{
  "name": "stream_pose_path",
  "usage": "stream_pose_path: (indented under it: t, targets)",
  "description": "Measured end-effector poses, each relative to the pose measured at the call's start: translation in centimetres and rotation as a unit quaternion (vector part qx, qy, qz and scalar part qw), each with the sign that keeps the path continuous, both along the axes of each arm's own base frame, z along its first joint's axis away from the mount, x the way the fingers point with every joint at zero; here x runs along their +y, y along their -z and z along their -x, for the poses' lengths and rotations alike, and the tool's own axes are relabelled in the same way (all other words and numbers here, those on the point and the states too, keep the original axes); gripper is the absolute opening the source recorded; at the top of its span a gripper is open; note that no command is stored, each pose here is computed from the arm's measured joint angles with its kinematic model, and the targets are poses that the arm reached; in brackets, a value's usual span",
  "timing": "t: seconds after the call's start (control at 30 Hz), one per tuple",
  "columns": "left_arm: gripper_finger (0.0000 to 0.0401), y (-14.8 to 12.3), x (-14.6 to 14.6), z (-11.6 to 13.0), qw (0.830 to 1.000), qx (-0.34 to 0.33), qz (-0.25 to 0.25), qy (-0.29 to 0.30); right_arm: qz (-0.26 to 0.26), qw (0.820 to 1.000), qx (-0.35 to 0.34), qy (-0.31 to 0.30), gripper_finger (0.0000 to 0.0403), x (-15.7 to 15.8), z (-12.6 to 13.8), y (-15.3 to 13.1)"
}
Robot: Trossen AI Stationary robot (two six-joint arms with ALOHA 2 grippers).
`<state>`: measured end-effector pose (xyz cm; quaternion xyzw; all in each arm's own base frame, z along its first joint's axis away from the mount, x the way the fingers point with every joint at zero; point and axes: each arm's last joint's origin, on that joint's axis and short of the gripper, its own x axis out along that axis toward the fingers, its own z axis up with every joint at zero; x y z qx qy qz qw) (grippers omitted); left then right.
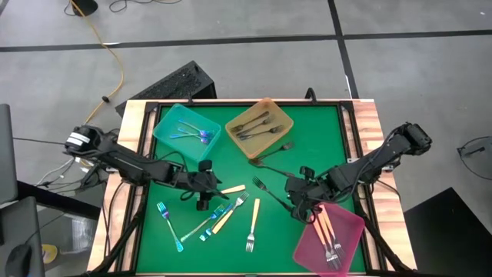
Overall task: Sort silverware by color (type)
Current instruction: Put the yellow fork into the pink bin
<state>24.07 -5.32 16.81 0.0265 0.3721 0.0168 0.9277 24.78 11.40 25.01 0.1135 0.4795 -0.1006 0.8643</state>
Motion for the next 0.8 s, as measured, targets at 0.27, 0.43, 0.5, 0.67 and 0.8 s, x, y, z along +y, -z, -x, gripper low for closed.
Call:
stream_pose_path:
  t: [0.27, 0.43, 0.5, 0.67, 0.8]
  targets:
    - [0.0181, 2.9, 0.2, -0.7, 0.998, 0.066, -0.008, 0.01, 0.003, 1.0, -0.002, -0.002, 0.0126, 0.0, 0.0, 0.0]
    - [0.0181, 4.8, 0.7, -1.1, 0.995, 0.104, 0.004, 0.01, 0.003, 1.0, -0.002, -0.002, 0.0126, 0.0, 0.0, 0.0]
    - [0.0181, 5.2, 0.8, -1.3, 0.993, 0.114, 0.01, 0.018, 0.003, 1.0, -0.002, -0.002, 0.0126, 0.0, 0.0, 0.0]
    - [0.0154, 5.8, 1.1, -1.3, 0.991, 0.131, 0.012, 0.011, 0.009, 1.0, -0.005, 0.001, 0.0126, 0.0, 0.0, 0.0]
    - [0.0087, 5.8, 1.5, -1.3, 0.991, 0.134, 0.022, -0.003, 0.01, 1.0, -0.006, 0.002, 0.0126, -0.1, 0.0, 0.0]
